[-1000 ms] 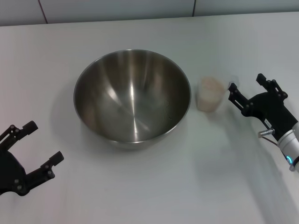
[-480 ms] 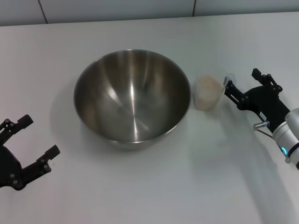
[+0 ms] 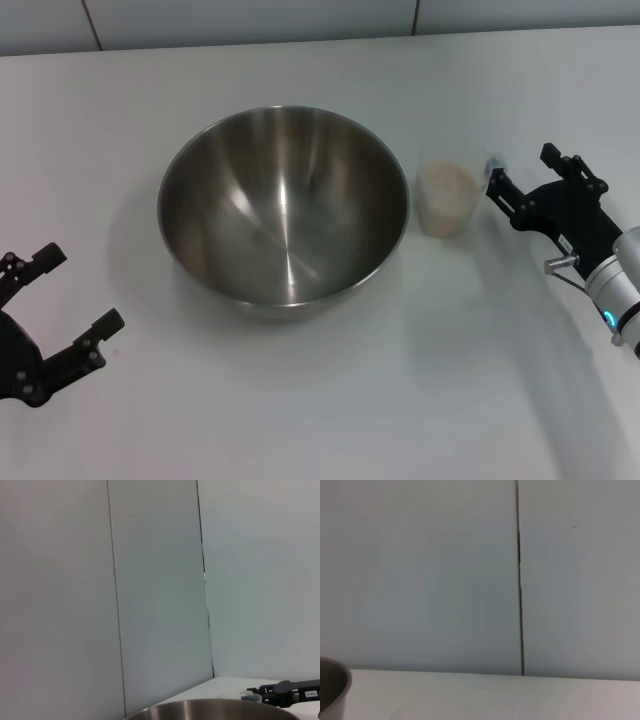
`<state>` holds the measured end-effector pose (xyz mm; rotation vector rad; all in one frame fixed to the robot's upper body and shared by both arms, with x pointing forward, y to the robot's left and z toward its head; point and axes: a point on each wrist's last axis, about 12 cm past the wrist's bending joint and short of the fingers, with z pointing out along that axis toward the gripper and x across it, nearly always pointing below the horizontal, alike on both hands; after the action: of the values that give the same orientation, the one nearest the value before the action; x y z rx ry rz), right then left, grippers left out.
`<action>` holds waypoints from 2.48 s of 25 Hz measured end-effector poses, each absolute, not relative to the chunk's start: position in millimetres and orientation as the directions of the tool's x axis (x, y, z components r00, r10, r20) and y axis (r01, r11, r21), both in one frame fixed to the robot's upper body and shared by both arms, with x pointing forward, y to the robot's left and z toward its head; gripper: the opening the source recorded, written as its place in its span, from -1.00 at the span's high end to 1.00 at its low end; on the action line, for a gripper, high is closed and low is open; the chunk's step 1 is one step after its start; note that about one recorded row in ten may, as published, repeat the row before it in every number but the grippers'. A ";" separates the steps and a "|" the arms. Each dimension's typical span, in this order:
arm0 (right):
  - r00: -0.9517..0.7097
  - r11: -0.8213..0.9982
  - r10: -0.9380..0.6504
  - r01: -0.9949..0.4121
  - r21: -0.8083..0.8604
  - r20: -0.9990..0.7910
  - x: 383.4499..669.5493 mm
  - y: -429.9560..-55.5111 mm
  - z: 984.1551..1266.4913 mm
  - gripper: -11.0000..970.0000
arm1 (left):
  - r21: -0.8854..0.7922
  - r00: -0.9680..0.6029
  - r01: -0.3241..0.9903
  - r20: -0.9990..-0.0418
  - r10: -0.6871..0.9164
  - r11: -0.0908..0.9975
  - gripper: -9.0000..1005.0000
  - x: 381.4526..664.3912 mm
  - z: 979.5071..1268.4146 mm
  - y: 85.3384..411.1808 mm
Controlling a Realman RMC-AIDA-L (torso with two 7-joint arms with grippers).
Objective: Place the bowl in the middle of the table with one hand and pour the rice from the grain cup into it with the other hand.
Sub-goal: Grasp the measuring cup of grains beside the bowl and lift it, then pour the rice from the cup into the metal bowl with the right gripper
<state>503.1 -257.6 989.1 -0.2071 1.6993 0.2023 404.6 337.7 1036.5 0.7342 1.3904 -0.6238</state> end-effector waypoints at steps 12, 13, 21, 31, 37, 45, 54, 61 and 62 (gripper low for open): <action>-0.128 0.961 -0.033 -0.277 0.004 -0.991 506.7 -253.9 991.0 -0.05 | 0.085 0.092 0.767 -0.995 0.022 0.636 -0.74 399.7 1036.7 338.1; -0.131 0.961 -0.033 -0.275 0.005 -0.991 506.7 -253.9 990.7 0.01 | 0.084 0.094 0.768 -0.995 0.019 0.635 -0.74 399.2 1036.8 337.7; -0.133 0.965 -0.025 -0.263 0.011 -0.991 505.6 -255.5 990.3 0.68 | 0.084 0.097 0.763 -0.995 0.014 0.641 -0.74 398.5 1037.1 337.9; -0.111 0.965 -0.015 -0.260 0.015 -0.994 503.5 -256.3 992.2 0.95 | 0.080 0.100 0.765 -0.995 0.005 0.640 -0.74 397.3 1037.3 336.7; -0.083 0.965 0.001 -0.263 0.022 -0.997 503.4 -255.8 995.8 0.95 | 0.079 0.100 0.763 -0.995 0.003 0.641 -0.74 396.1 1037.2 337.1; 0.074 0.953 0.073 -0.298 0.048 -0.995 525.5 -259.5 1025.4 0.95 | 0.079 0.096 0.763 -0.995 0.009 0.641 -0.74 392.8 1035.3 336.7; 0.185 0.946 0.096 -0.322 0.032 -0.978 539.6 -256.3 1046.0 0.95 | 0.074 0.088 0.766 -0.996 0.011 0.638 -0.74 391.0 1033.7 335.8; 0.195 0.944 0.097 -0.328 0.029 -0.976 542.2 -255.4 1048.7 0.95 | 0.071 0.085 0.765 -0.996 0.009 0.640 -0.74 388.7 1033.2 336.2; 0.195 0.944 0.097 -0.329 0.028 -0.976 542.3 -255.3 1048.7 0.95 | 0.070 0.084 0.765 -0.996 0.009 0.640 -0.74 388.3 1033.0 336.1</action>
<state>542.3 -255.3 1048.7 -0.2033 1.3442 0.3011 388.3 336.1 1033.0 0.7112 1.3871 -0.6416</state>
